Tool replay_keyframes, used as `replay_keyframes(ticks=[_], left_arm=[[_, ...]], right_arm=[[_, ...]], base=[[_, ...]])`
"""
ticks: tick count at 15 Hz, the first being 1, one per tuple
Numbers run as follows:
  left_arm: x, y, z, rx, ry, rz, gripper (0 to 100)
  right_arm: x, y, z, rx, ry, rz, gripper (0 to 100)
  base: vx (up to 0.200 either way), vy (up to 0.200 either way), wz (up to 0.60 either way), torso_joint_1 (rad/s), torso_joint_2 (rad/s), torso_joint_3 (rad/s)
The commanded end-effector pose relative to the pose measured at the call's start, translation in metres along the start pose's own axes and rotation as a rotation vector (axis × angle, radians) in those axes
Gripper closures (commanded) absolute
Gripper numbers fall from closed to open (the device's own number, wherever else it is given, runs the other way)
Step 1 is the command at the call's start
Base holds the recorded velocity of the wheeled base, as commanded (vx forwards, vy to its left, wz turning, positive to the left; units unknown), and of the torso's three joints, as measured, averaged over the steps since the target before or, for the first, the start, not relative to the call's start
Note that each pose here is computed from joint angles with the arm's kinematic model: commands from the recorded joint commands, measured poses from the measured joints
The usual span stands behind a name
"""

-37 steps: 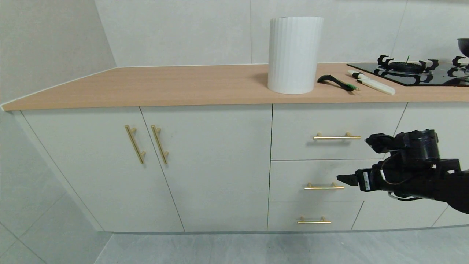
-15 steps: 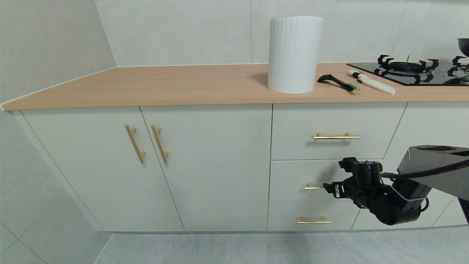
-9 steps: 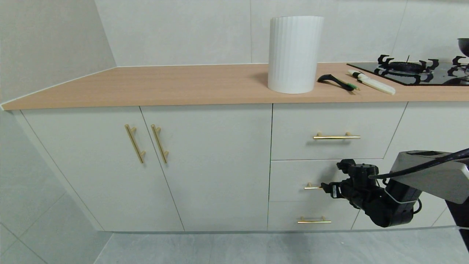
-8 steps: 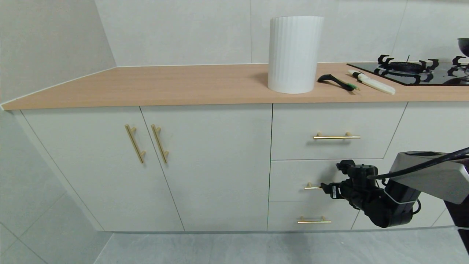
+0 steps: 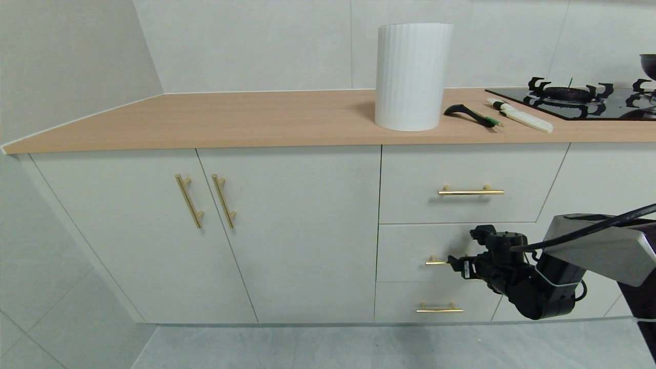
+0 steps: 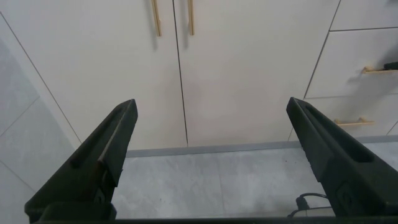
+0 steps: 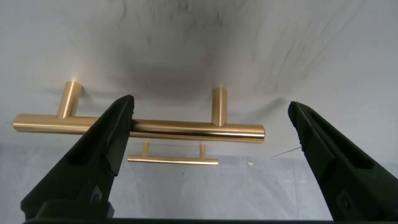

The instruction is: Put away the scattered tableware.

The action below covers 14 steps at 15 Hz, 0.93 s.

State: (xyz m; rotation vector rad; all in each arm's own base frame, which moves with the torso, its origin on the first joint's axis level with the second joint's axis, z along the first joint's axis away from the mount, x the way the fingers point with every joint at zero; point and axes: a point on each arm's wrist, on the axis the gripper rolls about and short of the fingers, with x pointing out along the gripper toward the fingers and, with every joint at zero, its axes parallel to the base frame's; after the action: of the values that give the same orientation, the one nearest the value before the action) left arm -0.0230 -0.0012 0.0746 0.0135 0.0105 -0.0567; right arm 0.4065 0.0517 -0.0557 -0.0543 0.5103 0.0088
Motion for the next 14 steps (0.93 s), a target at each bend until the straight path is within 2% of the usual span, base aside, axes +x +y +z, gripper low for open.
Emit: replay_keyframes(ticks=[1,10,14], left_arm=[[0.000,0.000,0.000,0.000,0.001,0.000,0],[0.000,0.000,0.000,0.000,0.000,0.000,0],[0.000,0.000,0.000,0.000,0.001,0.000,0]], right_arm=[[-0.001,0.000,-0.003,-0.005,0.024,0.000,0],[-0.004,0.000,-0.005,-0.009,0.056,0.000,0],[-0.030,-0.003,0.013,-0.017,0.123,0.002,0]], base=[[0.000,0.000,0.00,0.000,0.00,0.000],[0.000,0.000,0.00,0.000,0.00,0.000],[0.000,0.000,0.00,0.000,0.00,0.000]])
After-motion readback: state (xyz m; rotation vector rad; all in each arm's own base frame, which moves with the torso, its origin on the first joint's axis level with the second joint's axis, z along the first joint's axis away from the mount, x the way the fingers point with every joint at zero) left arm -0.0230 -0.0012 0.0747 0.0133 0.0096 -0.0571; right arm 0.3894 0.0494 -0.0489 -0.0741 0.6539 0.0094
